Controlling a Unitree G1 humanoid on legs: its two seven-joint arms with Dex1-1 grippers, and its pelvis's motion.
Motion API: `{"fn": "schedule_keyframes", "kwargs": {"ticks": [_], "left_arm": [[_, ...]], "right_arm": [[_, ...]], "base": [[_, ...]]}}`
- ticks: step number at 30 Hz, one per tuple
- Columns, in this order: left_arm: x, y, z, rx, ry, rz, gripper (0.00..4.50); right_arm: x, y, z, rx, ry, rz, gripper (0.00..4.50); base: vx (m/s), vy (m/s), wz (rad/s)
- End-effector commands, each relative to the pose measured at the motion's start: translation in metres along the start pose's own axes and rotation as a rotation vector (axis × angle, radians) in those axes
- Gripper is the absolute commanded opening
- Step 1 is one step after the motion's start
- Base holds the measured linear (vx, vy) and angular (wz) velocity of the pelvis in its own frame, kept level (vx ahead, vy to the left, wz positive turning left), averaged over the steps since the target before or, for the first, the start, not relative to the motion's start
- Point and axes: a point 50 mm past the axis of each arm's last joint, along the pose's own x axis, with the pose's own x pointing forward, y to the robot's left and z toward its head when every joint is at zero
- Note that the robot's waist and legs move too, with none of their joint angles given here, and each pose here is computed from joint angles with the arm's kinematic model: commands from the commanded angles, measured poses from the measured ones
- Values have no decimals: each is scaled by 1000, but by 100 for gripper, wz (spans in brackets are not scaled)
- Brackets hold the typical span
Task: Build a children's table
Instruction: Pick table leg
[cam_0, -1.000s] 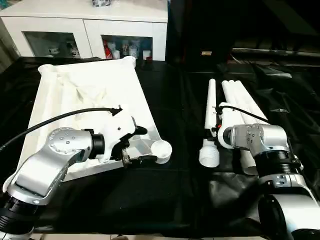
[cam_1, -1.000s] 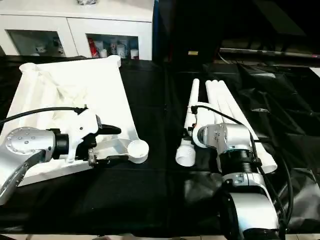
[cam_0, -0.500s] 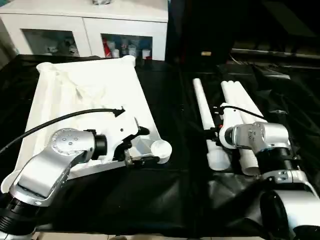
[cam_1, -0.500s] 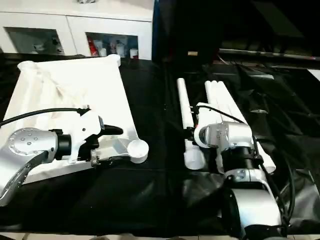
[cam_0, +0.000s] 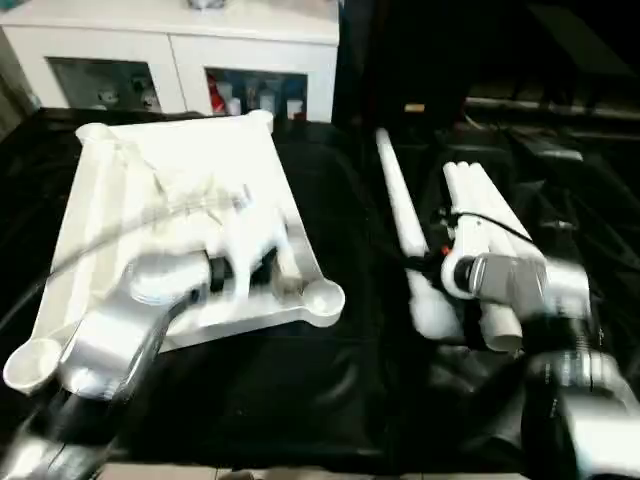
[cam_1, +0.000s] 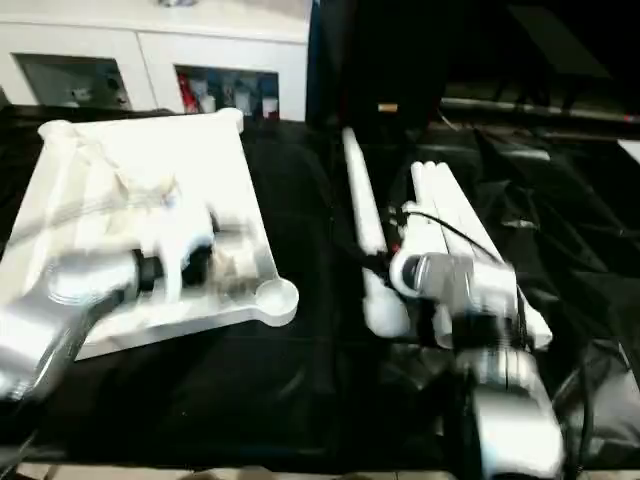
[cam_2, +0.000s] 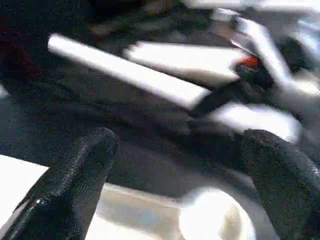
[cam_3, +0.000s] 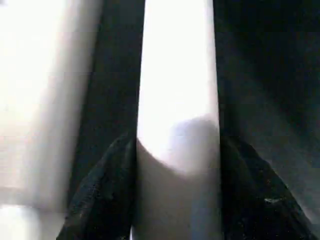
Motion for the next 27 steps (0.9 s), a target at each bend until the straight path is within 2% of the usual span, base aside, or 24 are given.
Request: {"fn": "schedule_keyframes", "kwargs": {"ticks": [1, 2, 3, 6, 7, 11, 12, 13, 19, 22, 26, 27], "left_arm": [[3, 6, 12, -51, -94, 66, 450], [4, 6, 15, -65, -115, 75, 450], [10, 7, 27, -119, -200, 101, 450], [24, 8, 46, -237, -257, 67, 450], [24, 8, 46, -237, -257, 67, 450], [36, 8, 68, -382, -329, -47, 450], [36, 8, 68, -382, -329, -47, 450], [40, 6, 73, -440, -331, -77, 450], [47, 3, 75, -529, -320, -119, 450], [48, 1, 78, -571, -338, -149, 450], [48, -4, 81, -621, -358, -194, 450], [48, -4, 81, -628, -357, -196, 432]], "right_arm": [[-13, 14, 20, -64, -100, 134, 184], [-16, 15, 20, -77, -108, 161, 184], [-28, 26, 24, -153, -175, 299, 184], [-43, 39, 33, -155, -261, 458, 184], [-43, 39, 33, -155, -261, 458, 184], [-58, 56, 38, -186, -307, 623, 184], [-58, 56, 38, -186, -307, 623, 184], [-61, 59, 36, -202, -301, 656, 184], [-63, 67, 35, -221, -290, 701, 184], [-62, 67, 35, -231, -287, 690, 184], [-57, 70, 34, -289, -264, 650, 184], [-56, 71, 34, -297, -263, 648, 184]], "base": [[0, 0, 0], [0, 0, 0], [0, 0, 0], [0, 0, 0], [0, 0, 0], [0, 0, 0], [0, 0, 0], [0, 0, 0], [0, 0, 0], [0, 0, 0], [0, 0, 0], [0, 0, 0]]}}
